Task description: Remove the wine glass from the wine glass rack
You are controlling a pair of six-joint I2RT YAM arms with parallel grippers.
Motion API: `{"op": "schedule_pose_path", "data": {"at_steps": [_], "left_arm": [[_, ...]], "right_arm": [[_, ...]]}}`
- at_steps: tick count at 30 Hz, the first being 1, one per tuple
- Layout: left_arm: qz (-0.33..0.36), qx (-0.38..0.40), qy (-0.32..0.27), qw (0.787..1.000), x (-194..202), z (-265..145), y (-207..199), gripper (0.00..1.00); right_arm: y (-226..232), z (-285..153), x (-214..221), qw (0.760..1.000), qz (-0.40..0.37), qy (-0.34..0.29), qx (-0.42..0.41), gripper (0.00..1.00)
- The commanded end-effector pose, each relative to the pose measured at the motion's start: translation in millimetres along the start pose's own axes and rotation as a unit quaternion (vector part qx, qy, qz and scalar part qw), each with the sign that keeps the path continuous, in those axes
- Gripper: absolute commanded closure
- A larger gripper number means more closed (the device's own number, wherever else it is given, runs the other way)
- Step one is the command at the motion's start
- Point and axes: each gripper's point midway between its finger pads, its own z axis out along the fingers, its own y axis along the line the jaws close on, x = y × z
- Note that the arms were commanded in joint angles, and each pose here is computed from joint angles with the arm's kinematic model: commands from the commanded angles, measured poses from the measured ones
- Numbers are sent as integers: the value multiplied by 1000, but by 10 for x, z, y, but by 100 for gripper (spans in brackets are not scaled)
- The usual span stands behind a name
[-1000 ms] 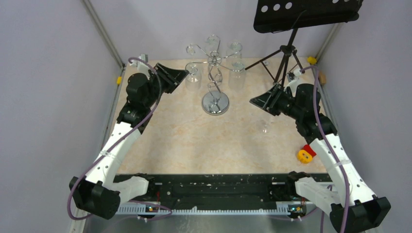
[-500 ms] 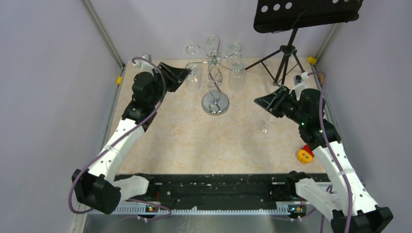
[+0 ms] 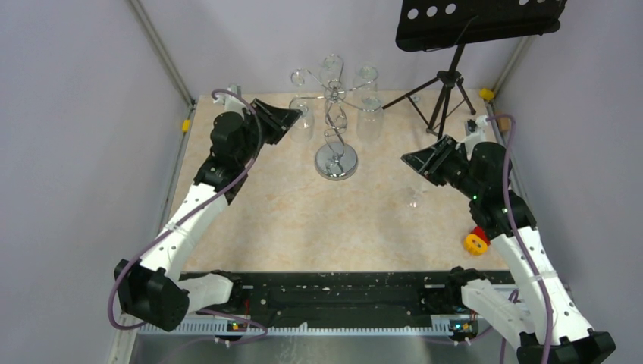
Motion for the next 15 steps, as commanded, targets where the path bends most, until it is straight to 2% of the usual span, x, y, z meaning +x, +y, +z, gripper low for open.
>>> {"op": "schedule_pose_path", "data": {"at_steps": [1, 5, 11, 15], "left_arm": [[-7, 51, -12, 999, -92, 12, -316, 69], [-30, 56, -20, 998, -111, 13, -355, 68], [-74, 54, -36, 995, -157, 18, -359, 79], [-80, 35, -42, 995, -161, 45, -297, 79]], "right_arm": [[61, -75, -110, 1000, -10, -23, -6, 64], [42, -81, -99, 1000, -9, -25, -5, 64], [56, -123, -127, 999, -14, -30, -1, 65], [79, -169, -163, 999, -19, -38, -1, 65]]}}
